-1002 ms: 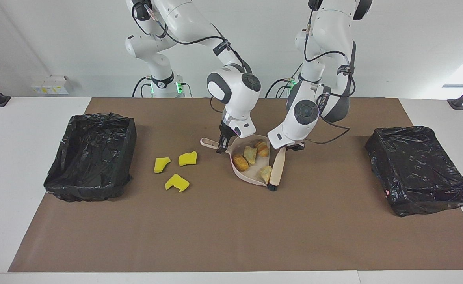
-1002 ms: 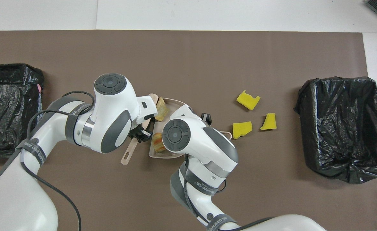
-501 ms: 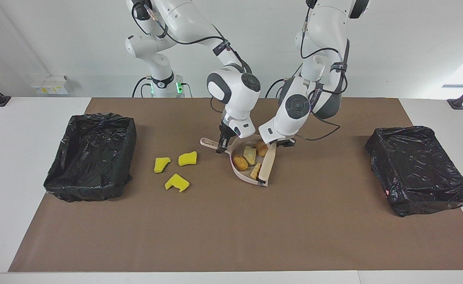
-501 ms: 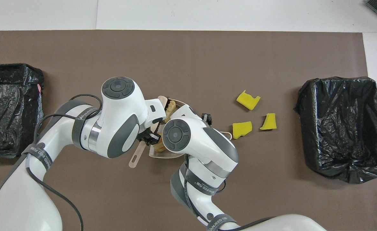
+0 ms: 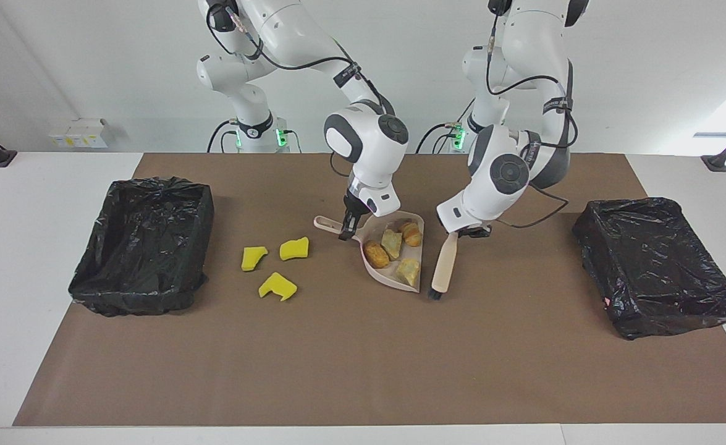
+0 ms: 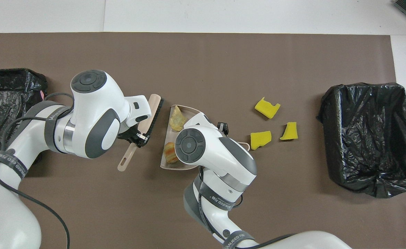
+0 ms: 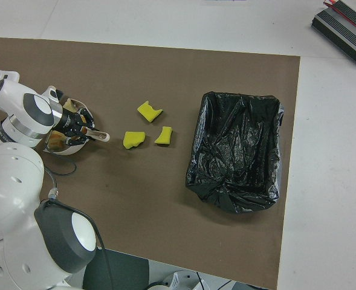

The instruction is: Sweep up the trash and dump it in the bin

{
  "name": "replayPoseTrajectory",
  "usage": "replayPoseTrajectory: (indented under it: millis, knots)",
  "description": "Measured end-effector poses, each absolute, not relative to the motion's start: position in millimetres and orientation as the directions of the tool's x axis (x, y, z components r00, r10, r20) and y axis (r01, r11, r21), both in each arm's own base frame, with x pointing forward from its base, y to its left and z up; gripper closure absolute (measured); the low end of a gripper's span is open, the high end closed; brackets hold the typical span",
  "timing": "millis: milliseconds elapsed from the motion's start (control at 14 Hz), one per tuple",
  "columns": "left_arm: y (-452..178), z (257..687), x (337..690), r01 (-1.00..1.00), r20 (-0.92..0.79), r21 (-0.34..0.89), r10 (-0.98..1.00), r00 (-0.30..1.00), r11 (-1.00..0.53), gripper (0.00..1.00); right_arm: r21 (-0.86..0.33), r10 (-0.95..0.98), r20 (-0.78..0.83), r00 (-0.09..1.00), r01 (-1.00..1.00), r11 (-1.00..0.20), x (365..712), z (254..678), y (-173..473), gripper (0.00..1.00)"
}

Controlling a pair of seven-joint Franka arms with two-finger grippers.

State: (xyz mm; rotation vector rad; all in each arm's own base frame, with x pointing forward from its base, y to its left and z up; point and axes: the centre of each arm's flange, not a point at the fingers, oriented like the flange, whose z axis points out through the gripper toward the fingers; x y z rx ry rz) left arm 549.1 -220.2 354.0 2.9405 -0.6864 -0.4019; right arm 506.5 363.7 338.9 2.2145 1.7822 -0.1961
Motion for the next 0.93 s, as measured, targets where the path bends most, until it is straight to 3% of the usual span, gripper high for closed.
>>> replayPoseTrajectory:
  millis: [501,716,931]
  knots:
    - [-193.4,358.4,562.0,-0.409,-0.225,0.113,-0.424,0.877,-0.906,0.74,0.167,0.925,-0.265,0.274,0.957,-0.236,510.8,353.9,357.5,0.69]
    - [-172.6,369.8,575.5,-0.389,-0.2,0.101,-0.402,0.893,-0.916,0.74,0.172,0.914,-0.27,0.302,0.949,-0.263,524.4,379.8,326.7,0.69]
    - [-171.6,370.0,573.7,-0.387,-0.22,0.102,-0.401,0.89,-0.916,0.74,0.15,0.929,-0.26,0.262,0.962,-0.229,546.3,414.4,275.0,0.69]
